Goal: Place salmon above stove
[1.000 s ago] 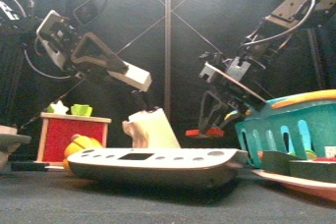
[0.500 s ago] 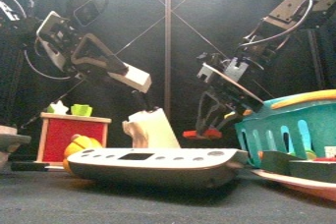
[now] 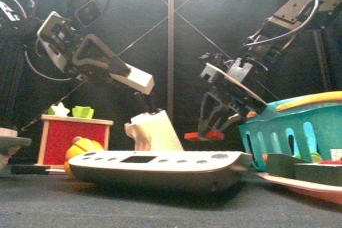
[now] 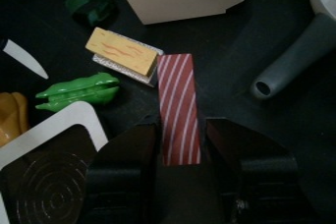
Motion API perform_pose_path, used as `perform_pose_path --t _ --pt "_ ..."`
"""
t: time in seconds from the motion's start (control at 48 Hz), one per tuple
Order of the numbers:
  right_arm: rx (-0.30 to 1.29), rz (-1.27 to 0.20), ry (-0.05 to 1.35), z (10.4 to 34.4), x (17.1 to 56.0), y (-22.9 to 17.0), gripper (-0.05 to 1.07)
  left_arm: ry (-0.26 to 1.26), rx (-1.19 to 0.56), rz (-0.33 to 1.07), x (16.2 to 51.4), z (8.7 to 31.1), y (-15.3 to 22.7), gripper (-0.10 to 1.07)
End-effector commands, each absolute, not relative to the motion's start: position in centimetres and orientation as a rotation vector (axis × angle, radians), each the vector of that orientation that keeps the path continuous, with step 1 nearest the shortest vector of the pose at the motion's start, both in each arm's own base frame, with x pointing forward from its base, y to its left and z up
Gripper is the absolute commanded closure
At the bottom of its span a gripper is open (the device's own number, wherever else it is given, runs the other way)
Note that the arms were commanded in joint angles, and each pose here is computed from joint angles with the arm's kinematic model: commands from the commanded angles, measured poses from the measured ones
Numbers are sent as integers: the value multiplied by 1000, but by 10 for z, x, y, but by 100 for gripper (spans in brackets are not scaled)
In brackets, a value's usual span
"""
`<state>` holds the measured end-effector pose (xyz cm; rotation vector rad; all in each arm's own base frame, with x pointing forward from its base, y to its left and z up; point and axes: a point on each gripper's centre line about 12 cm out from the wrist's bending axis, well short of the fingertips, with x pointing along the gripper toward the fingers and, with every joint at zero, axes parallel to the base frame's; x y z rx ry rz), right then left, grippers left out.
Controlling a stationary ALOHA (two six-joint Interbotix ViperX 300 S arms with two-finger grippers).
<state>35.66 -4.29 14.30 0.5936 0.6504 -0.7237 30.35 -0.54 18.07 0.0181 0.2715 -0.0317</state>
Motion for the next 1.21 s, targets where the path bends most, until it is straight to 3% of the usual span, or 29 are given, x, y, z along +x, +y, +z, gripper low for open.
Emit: perform_pose_path --t 0.0,0.271,1.188 --pt "601 -708 613 156 362 -43 32 245 18 -31 308 188 -5 49" --pt "602 -706 613 156 362 -43 19 245 18 -31 308 188 -5 49" --pt "585 -691 610 157 364 -42 19 244 15 -29 308 189 -5 49"
